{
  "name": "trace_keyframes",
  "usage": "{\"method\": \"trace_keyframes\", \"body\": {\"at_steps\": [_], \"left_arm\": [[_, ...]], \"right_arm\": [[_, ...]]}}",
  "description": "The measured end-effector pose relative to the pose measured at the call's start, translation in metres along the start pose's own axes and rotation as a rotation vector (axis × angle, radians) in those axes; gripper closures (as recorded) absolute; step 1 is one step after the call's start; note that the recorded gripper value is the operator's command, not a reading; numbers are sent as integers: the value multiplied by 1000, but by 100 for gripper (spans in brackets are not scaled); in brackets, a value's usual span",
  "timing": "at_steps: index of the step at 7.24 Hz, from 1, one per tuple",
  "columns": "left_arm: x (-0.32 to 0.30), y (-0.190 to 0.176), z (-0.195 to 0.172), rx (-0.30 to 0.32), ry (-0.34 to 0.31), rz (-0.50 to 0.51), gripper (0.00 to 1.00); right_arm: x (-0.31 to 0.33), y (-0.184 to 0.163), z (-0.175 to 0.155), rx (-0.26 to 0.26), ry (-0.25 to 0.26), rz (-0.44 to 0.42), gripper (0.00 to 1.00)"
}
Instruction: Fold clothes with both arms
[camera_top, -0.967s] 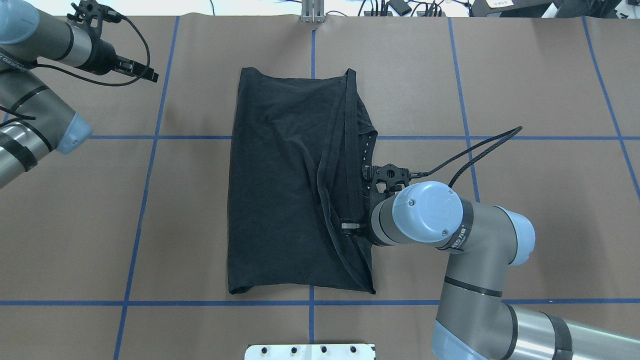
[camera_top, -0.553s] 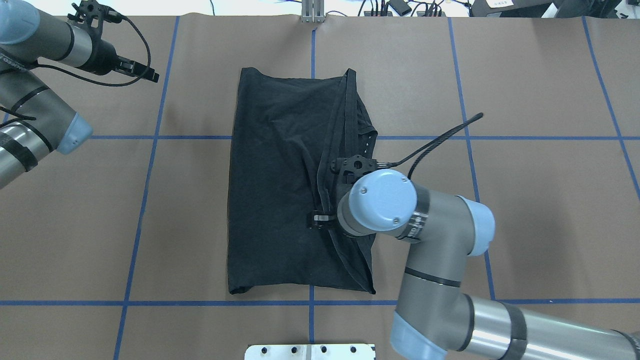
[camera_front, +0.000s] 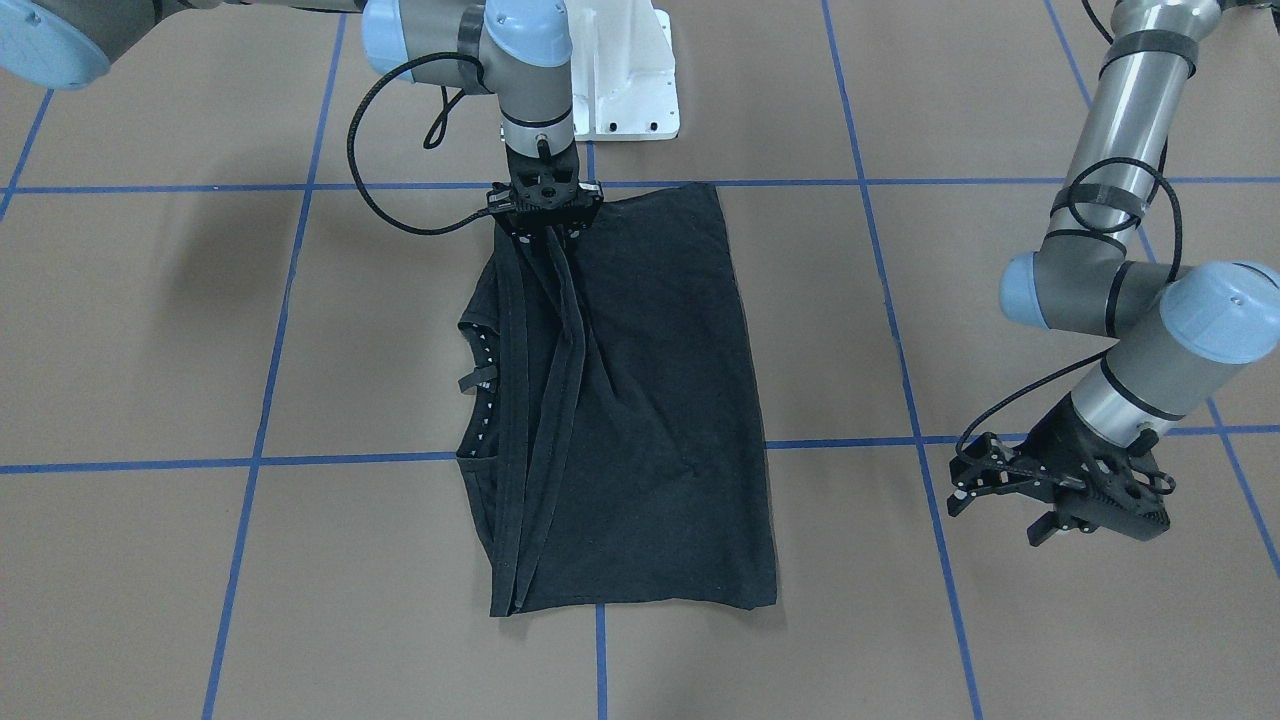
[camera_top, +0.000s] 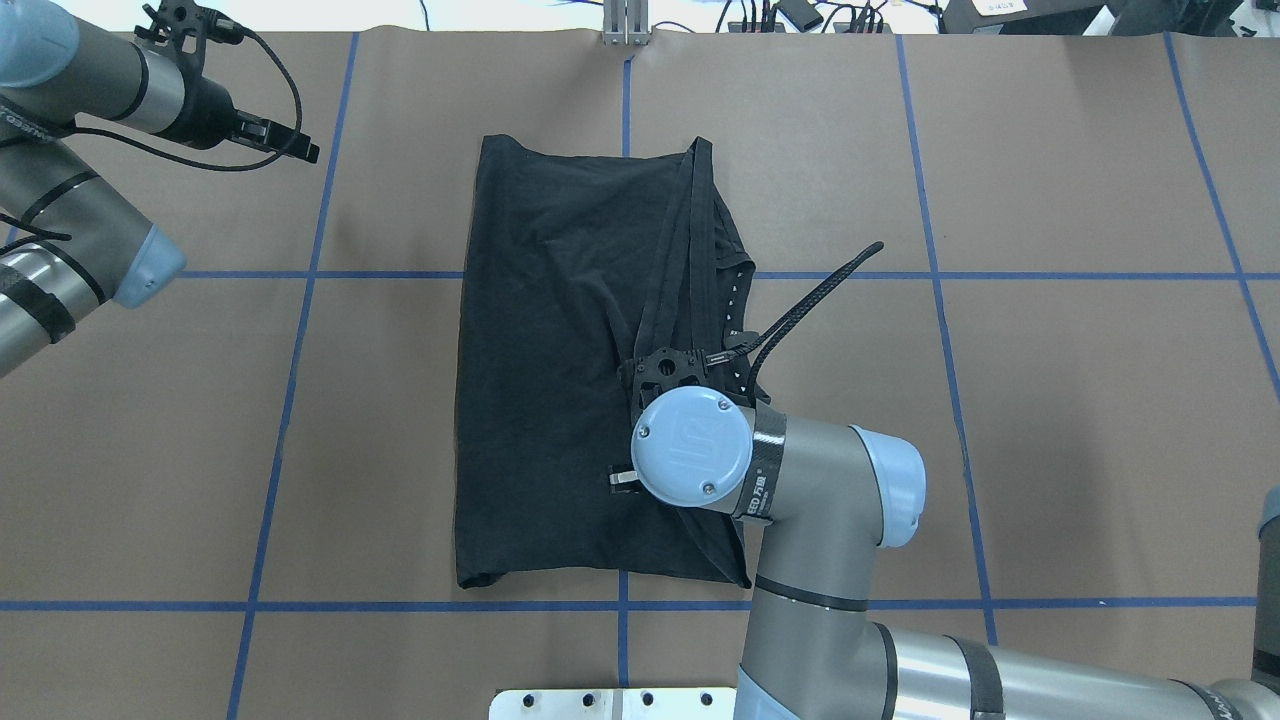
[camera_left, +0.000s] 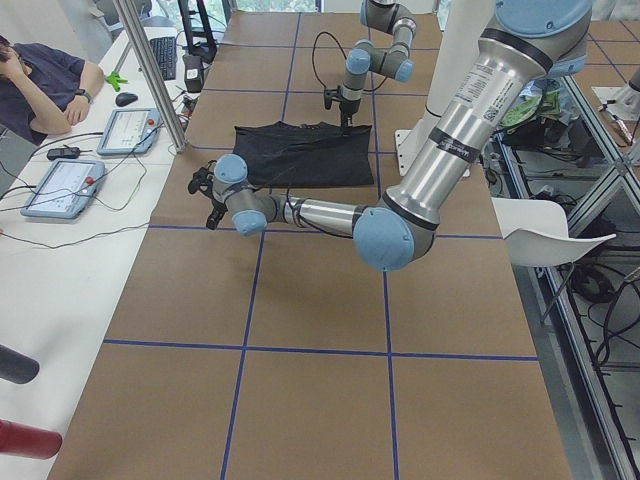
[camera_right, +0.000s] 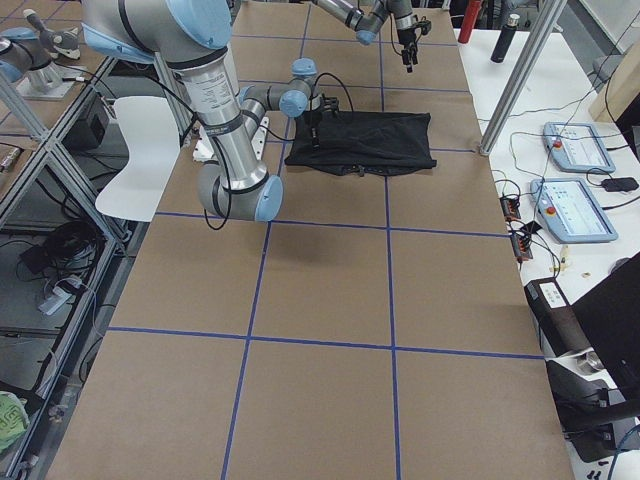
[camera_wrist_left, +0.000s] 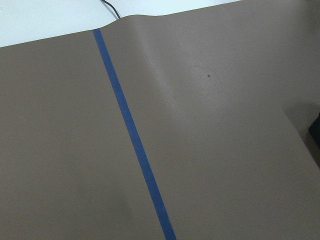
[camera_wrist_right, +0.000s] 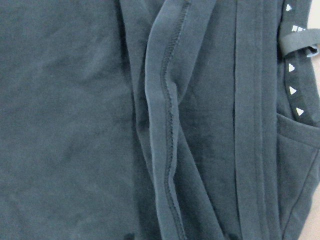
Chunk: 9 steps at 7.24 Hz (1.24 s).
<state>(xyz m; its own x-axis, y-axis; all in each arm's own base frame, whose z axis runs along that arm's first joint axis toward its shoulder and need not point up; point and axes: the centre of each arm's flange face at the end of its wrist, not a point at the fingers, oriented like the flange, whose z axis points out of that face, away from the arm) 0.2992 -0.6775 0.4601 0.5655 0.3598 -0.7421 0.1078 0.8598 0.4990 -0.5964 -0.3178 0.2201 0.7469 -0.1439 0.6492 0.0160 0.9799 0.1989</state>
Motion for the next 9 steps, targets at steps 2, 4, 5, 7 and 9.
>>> {"method": "trace_keyframes", "body": {"at_steps": [2, 4, 5, 7, 9], "left_arm": [[0, 0, 0, 0, 0, -1, 0], [0, 0, 0, -1, 0, 0, 0], [0, 0, 0, -1, 0, -1, 0], [0, 0, 1, -1, -1, -2, 0], [-1, 1, 1, -2, -1, -2, 0]], "right_arm": [[-4, 12, 2, -7, 35, -34, 56], [-8, 22, -2, -7, 38, -51, 59], [-8, 26, -8, -10, 39, -56, 67], [-8, 31, -13, -15, 44, -61, 72], [-9, 33, -13, -18, 45, -64, 63]]}}
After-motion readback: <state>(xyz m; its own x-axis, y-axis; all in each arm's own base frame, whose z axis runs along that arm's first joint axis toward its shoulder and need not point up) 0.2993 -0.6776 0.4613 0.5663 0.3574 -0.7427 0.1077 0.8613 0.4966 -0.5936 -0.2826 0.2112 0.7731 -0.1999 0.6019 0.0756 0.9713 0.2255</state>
